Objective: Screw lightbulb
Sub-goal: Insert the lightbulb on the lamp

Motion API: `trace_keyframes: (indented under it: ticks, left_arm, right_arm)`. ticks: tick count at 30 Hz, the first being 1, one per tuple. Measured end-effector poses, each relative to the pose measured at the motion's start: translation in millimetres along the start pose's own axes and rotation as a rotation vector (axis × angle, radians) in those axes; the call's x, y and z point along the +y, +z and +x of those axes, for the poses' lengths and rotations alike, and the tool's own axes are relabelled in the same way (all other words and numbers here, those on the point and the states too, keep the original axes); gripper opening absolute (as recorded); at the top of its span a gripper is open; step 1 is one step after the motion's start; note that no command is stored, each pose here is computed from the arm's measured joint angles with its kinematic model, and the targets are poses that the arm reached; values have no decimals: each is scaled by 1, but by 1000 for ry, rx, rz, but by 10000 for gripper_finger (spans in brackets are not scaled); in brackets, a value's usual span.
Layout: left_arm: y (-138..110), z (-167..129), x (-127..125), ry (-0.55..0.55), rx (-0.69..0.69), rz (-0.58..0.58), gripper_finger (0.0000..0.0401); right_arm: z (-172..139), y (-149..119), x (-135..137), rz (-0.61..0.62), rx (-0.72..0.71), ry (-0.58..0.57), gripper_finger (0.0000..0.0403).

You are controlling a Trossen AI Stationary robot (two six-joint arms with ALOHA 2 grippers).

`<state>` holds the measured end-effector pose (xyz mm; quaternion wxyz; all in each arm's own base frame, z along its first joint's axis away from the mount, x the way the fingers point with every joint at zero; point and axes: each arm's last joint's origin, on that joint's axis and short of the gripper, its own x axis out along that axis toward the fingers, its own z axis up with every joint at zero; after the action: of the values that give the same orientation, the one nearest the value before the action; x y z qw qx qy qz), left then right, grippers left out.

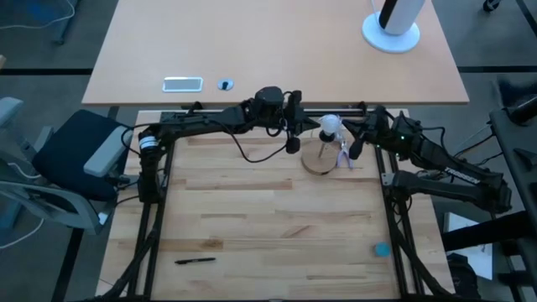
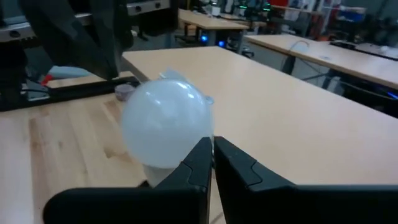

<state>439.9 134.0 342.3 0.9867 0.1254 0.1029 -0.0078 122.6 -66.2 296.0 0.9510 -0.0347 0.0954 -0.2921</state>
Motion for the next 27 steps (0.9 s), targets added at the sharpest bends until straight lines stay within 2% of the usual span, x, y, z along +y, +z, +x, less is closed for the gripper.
trace_keyframes:
  ticks: [7,10,27]
  left_arm:
    - [-10,8,-1,-2,15,-5,0]
    - [-12,10,1,47,31,-5,0]
    - [-14,11,4,70,27,51,0]
  right_arm:
    - [11,-3,3,27,29,42,13]
    - [12,-3,3,36,36,40,13]
    - [3,-5,4,70,49,86,13]
